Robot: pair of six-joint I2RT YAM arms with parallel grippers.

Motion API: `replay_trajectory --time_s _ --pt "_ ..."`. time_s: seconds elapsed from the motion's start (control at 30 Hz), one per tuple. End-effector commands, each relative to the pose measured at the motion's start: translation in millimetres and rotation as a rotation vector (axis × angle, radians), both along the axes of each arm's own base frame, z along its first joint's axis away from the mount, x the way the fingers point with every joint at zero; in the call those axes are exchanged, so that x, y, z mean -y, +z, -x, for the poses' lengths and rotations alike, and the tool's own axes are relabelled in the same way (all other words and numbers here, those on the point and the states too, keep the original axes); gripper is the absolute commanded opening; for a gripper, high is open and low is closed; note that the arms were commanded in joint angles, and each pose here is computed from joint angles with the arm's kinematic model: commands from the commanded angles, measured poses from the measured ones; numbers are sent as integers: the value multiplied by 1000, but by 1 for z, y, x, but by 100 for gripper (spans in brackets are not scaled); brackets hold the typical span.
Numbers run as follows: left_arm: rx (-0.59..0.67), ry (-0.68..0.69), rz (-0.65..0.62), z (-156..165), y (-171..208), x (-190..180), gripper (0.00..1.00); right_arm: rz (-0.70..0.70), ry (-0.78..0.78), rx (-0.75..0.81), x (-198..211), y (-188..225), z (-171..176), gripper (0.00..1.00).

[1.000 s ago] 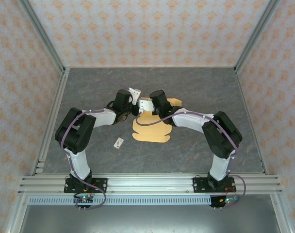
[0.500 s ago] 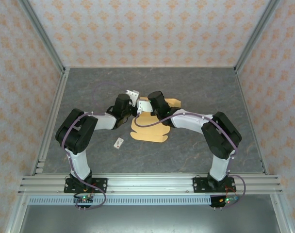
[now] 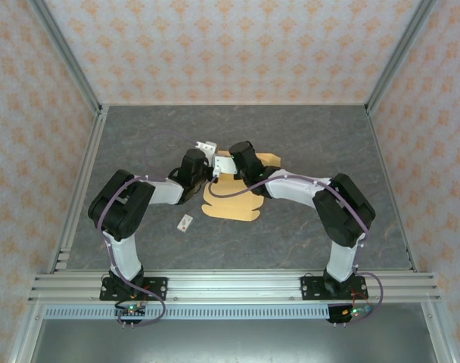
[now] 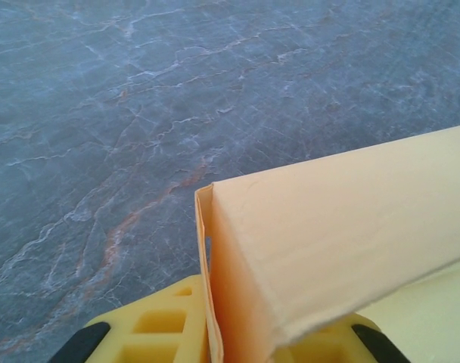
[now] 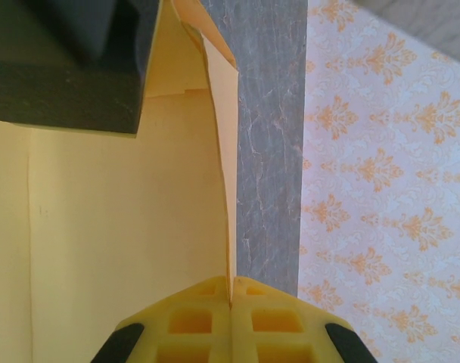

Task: Fold the paper box

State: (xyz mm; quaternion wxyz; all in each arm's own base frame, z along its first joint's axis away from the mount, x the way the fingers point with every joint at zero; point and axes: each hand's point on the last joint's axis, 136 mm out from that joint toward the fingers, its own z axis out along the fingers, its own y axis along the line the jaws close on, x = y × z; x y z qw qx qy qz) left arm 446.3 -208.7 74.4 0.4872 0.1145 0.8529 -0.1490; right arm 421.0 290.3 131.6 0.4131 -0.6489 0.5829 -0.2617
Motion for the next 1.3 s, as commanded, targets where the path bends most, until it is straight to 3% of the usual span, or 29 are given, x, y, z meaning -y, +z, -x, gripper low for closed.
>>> replay_trajectory --time_s 0.0,0.43,0.77,1.07,1.27 --pt "-77 128 -115 10 -36 -26 16 -7 -24 4 2 7 -4 0" --pt "-70 370 -164 6 -34 -48 14 -18 -22 -14 3 6 0 0" --pt "-71 333 -139 8 -36 -40 15 -7 -32 -11 5 5 0 0" --pt "-93 517 -191 8 -33 -68 11 -18 -35 -19 4 6 0 0" --pt "-100 557 -255 10 -42 -73 11 -27 -32 -28 3 7 1 0"
